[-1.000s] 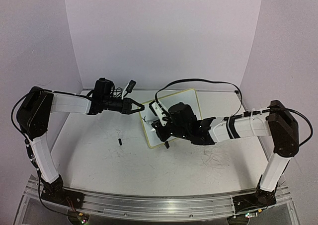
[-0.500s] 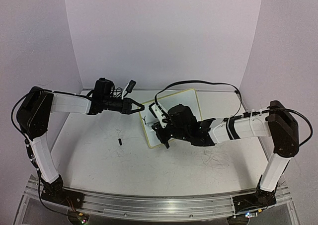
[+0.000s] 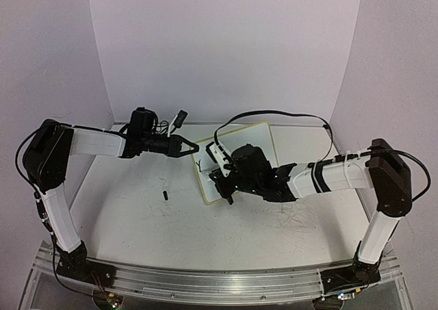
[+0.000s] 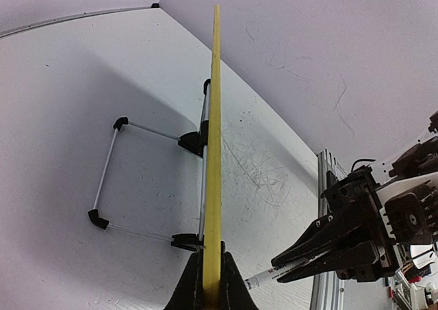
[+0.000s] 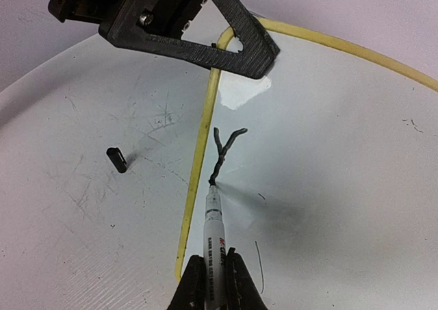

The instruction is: Write a sentence on the whiteboard

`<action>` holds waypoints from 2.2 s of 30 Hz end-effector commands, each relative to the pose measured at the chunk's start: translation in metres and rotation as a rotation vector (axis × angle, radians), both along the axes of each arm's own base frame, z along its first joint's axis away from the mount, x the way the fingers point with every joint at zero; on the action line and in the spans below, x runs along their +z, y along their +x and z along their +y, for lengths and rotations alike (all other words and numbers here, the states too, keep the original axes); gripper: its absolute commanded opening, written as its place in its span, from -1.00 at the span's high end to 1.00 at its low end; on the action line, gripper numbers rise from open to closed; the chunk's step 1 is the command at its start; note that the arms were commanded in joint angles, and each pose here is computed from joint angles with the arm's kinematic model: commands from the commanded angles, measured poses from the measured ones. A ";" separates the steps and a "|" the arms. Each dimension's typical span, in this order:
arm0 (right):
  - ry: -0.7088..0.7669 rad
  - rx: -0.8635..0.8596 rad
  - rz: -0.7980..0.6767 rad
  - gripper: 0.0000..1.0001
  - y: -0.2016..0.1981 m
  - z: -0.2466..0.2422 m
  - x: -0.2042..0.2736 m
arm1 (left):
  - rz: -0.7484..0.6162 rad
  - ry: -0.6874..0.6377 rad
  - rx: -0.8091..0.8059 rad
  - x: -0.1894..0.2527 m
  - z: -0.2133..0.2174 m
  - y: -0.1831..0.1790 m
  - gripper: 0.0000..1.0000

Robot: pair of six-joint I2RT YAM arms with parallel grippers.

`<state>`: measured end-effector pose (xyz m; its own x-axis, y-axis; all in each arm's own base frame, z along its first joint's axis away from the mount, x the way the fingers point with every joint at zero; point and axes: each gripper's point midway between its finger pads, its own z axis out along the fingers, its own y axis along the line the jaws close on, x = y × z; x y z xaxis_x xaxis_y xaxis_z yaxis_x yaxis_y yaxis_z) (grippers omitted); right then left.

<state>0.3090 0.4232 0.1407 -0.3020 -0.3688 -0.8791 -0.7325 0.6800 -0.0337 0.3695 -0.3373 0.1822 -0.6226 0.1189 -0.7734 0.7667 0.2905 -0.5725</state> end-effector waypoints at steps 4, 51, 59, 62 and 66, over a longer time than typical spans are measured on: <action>-0.029 -0.011 0.039 1.00 -0.002 -0.002 -0.017 | 0.007 0.004 0.008 0.005 0.005 -0.004 1.00; 0.121 -0.030 -0.054 1.00 0.010 0.000 0.035 | 0.022 0.078 0.095 -0.006 0.013 -0.002 1.00; 0.110 -0.036 -0.055 1.00 0.013 0.001 0.031 | 0.024 0.076 0.089 -0.006 0.013 -0.002 1.00; 0.110 -0.038 -0.059 1.00 0.014 0.001 0.032 | 0.023 0.074 0.086 -0.006 0.012 -0.003 1.00; 0.107 -0.042 -0.061 1.00 0.015 0.001 0.031 | 0.022 0.074 0.086 -0.005 0.013 -0.003 1.00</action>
